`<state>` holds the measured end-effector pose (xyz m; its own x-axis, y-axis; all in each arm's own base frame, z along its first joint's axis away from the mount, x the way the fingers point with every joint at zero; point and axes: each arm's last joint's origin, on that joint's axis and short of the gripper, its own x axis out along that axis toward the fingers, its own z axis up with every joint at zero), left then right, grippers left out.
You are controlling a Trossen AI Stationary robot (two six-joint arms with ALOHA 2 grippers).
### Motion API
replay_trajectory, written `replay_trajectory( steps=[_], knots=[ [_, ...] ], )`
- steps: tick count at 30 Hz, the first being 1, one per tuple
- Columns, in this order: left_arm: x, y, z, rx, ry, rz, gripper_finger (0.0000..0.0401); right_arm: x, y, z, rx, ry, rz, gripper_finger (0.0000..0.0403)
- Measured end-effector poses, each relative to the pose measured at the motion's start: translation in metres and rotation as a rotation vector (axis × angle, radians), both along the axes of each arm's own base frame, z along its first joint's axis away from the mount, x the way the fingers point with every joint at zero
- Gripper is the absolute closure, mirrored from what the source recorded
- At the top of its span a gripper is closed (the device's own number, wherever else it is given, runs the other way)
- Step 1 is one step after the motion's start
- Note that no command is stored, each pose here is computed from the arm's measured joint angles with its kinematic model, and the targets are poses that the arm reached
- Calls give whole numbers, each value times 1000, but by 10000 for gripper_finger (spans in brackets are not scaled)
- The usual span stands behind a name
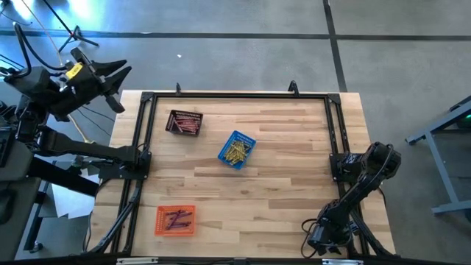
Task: Sort crayons
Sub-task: Put the red crayon into the black basket
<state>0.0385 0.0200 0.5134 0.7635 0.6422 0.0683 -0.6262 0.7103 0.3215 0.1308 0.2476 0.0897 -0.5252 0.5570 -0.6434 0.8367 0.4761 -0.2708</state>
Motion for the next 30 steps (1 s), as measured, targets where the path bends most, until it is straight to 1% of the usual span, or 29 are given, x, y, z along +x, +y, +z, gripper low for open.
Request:
replay_trajectory(
  steps=[4, 16, 20, 24, 27, 30],
  knots=[
    [3, 0, 1, 0, -2, 1, 325, -1, -1, -1, -9, -9, 0, 280],
    [17, 1, 0, 0, 31, 1, 325, -12, 5, -2, -19, -77, 47, 281],
    [23, 2, 0, 20, 59, 2, 325, -13, 6, -3, -24, -90, 49, 281],
    [30, 3, 2, 29, 50, 3, 325, -12, 5, -3, -20, -106, 55, 284],
    [34, 3, 3, 53, 65, 5, 325, -11, 5, -3, -7, -124, 71, 296],
    [39, 3, 3, 61, 77, 6, 325, -9, 4, -3, 4, -137, 78, 321]
  ],
)
